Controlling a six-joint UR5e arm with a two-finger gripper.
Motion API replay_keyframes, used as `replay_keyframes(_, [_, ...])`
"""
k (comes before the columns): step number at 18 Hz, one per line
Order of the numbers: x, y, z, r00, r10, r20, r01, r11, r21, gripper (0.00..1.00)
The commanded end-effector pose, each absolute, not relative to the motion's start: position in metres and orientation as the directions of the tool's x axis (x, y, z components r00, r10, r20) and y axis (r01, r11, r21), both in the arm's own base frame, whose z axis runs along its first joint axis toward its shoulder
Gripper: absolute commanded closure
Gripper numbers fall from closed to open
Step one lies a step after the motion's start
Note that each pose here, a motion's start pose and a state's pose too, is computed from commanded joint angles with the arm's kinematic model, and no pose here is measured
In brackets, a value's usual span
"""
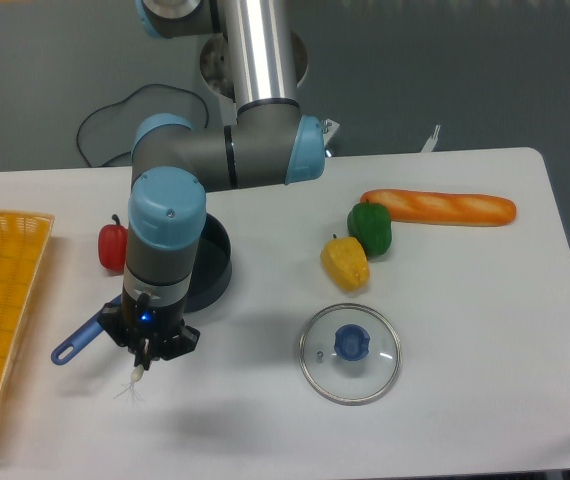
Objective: Place the green onion in the pot
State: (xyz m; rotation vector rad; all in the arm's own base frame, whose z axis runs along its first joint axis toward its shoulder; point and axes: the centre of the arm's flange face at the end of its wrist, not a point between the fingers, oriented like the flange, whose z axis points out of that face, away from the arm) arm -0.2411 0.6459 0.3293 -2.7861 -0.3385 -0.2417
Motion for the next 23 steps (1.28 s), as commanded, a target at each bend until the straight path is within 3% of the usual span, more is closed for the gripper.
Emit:
replay_keyframes(8, [-0.224, 0.626, 0.323, 0.958, 0.195, 0.212, 0.249, -0.93, -0.27, 0.86])
replay_keyframes(23, [-0.224, 0.633, 0.319, 0.959, 0.189, 0.209, 0.244, -0.929, -0.278, 0.85])
